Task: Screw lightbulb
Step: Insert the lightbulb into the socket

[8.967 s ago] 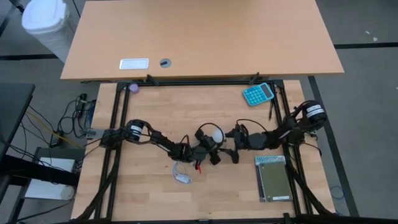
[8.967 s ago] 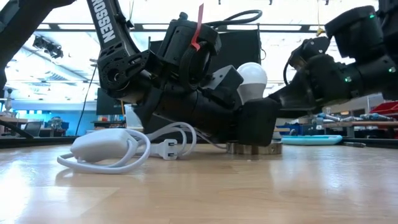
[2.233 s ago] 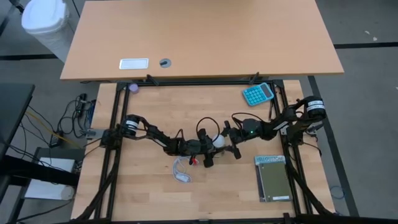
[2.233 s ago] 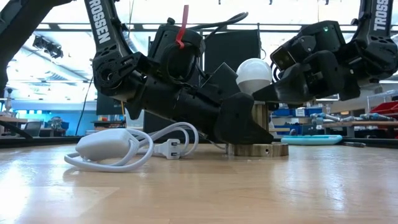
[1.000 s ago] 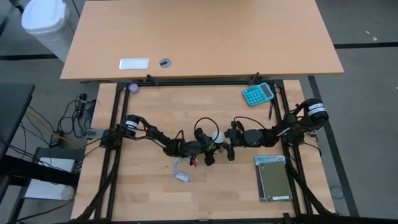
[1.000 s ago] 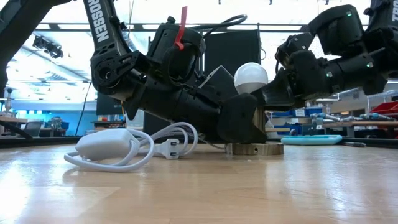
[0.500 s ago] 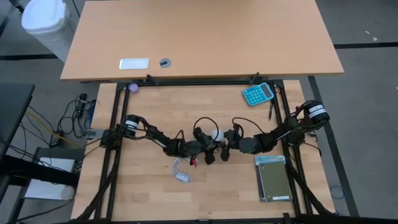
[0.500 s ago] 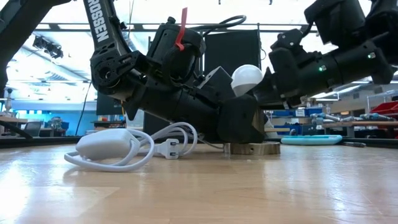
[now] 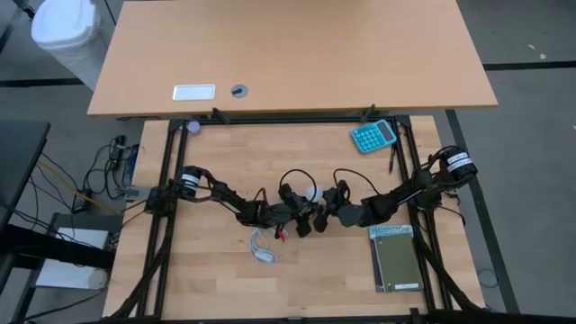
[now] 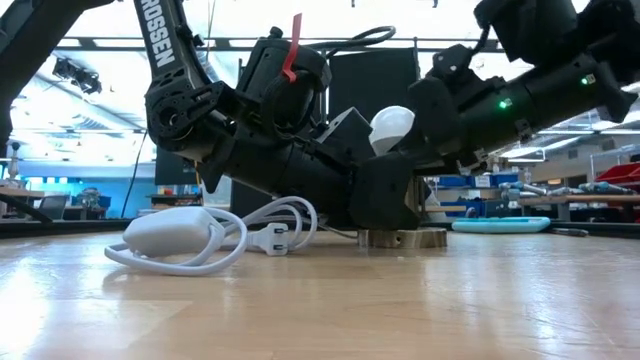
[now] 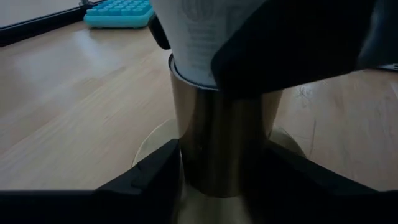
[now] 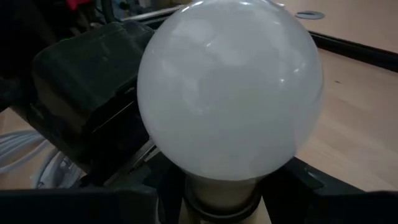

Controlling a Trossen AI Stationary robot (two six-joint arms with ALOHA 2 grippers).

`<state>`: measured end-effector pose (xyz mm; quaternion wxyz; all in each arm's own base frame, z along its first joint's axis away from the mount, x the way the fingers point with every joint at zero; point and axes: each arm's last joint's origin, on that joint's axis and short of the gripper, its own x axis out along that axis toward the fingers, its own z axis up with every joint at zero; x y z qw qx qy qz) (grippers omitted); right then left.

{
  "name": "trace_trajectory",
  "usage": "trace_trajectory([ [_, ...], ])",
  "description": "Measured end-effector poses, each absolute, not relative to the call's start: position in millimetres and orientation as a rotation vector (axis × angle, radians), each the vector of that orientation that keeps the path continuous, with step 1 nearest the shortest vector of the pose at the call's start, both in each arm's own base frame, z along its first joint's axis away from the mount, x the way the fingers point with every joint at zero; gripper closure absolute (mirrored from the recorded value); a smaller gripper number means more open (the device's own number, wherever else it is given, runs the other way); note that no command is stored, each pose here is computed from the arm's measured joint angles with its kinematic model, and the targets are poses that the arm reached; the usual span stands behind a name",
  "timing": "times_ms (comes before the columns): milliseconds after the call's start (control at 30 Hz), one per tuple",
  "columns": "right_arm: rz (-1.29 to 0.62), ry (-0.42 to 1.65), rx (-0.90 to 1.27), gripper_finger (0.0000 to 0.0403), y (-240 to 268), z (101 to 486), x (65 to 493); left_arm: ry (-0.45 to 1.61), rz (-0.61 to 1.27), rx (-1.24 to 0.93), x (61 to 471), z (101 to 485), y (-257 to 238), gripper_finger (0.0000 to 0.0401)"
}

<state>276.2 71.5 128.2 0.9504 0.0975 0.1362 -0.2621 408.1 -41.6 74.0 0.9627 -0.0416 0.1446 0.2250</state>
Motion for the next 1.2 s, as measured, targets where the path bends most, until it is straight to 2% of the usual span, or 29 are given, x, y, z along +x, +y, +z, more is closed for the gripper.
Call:
trace_trajectory([
  [300, -0.565, 0.274, 0.205, 0.0229, 76.2, 128.4, 275.4, 0.294, 0.455, -0.087, 408.1, 73.9, -41.6, 0.0183],
  [433, -0.536, 0.283, 0.17, 0.0212, 75.3, 126.7, 272.6, 0.294, 0.454, -0.086, 408.2, 74.0, -41.6, 0.0183],
  [867, -0.264, 0.295, 0.054, 0.0055, 56.3, 121.1, 265.5, 0.298, 0.453, -0.086, 408.1, 73.6, -40.9, 0.0183],
  [1200, -0.158, 0.29, -0.018, 0.0056, 43.4, 115.2, 255.9, 0.299, 0.455, -0.083, 408.3, 73.6, -39.7, 0.016],
])
